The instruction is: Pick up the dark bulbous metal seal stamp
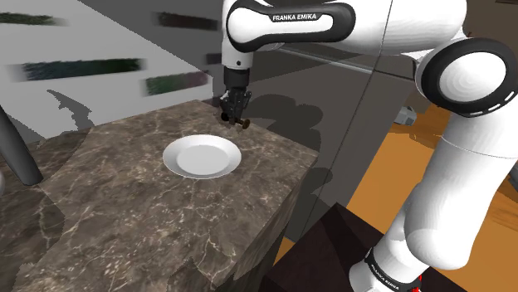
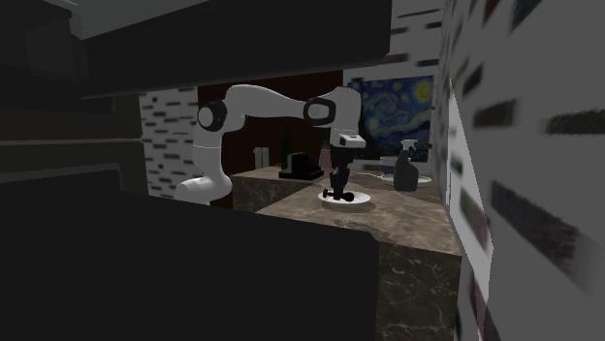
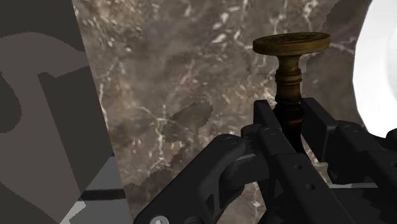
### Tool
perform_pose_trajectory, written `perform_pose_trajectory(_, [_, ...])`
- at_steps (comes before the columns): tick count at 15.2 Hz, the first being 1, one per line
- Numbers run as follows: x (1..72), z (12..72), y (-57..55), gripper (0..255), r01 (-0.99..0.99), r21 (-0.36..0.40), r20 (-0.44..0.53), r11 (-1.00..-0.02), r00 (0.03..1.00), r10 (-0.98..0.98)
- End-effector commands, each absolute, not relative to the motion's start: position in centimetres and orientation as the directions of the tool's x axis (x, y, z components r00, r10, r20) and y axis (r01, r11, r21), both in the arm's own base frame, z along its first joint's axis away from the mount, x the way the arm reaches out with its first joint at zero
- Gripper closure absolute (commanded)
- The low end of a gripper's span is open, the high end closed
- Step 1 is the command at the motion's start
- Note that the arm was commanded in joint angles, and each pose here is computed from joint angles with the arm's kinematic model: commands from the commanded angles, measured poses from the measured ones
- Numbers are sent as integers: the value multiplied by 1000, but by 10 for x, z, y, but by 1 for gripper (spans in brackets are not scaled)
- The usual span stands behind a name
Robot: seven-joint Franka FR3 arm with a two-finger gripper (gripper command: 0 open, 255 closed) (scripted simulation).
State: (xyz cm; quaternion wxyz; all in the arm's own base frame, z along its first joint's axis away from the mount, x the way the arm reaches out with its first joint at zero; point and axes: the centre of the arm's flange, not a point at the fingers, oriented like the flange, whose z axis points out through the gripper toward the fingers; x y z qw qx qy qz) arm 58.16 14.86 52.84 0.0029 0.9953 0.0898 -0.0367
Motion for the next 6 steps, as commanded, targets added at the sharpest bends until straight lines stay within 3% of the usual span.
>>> perform_pose_trajectory(1, [582, 539, 148, 255, 179, -1, -74, -984, 981, 178])
perform_pose_trajectory(6, [582, 556, 148, 255, 179, -1, -74, -984, 981, 178])
